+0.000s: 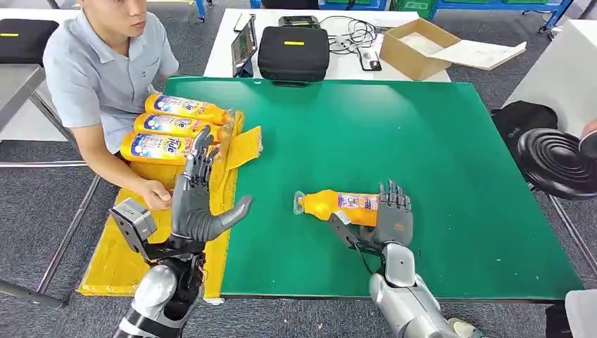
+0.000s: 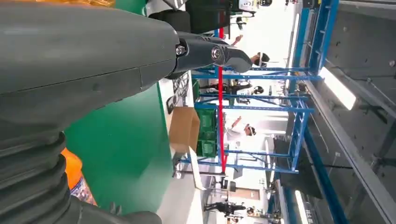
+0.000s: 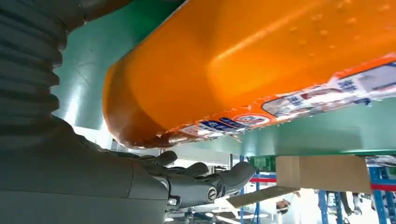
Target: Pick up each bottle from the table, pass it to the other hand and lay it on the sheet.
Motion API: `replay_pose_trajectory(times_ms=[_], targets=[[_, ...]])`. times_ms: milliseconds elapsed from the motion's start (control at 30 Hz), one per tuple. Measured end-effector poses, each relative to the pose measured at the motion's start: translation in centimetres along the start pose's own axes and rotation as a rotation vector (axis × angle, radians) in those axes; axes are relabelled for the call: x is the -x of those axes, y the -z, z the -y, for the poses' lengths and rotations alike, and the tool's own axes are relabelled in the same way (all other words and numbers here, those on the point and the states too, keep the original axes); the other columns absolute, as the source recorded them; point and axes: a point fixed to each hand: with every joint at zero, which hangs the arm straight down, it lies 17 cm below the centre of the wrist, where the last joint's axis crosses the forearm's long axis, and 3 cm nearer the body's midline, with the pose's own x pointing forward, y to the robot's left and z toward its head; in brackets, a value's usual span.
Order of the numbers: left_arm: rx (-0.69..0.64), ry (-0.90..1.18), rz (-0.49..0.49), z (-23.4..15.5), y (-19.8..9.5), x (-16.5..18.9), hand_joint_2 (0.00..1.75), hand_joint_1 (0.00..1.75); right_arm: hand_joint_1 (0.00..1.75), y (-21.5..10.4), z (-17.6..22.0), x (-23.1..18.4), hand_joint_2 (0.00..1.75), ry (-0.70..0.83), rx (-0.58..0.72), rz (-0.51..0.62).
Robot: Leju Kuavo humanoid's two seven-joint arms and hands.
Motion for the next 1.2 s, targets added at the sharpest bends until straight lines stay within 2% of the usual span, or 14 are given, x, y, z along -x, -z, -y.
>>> replay_pose_trajectory(times_ms=[67,100,200,233,267,533,1033,1200], targets=[[0.002,-0.002,-0.007,0.0,0.0,0.1,1.75,0.00,0.00,0.1,0.0,0.2,1.75,-0.002,-0.001,-0.011],[0.007,-0.007,-0.016,0.1,0.0,0.2,1.75,0.00,0.17,0.2,0.0,0.3,1.75,-0.003,-0.006,-0.016],[0.008,-0.028,-0.042,0.1,0.0,0.6,1.75,0.00,0.17,0.5,-0.4,0.3,1.75,-0.008,-0.044,-0.016],[0.009,-0.030,-0.047,0.0,0.0,0.7,1.75,0.00,1.69,0.5,-0.5,0.4,1.75,-0.012,-0.056,-0.013],[0.008,-0.036,-0.051,0.0,0.0,0.7,1.75,0.00,1.75,0.6,-0.7,0.5,1.75,-0.016,-0.066,-0.012],[0.020,-0.084,-0.072,0.2,0.1,1.0,1.75,0.00,1.75,0.8,-1.7,1.8,1.75,-0.017,-0.141,0.015],[0.022,-0.093,-0.082,0.2,0.3,1.3,1.75,0.00,1.75,1.2,-1.5,3.1,1.75,-0.022,-0.153,0.015],[0.026,-0.116,-0.100,0.3,0.5,1.6,1.75,0.00,1.75,1.1,-1.8,2.3,1.75,-0.018,-0.179,0.082]])
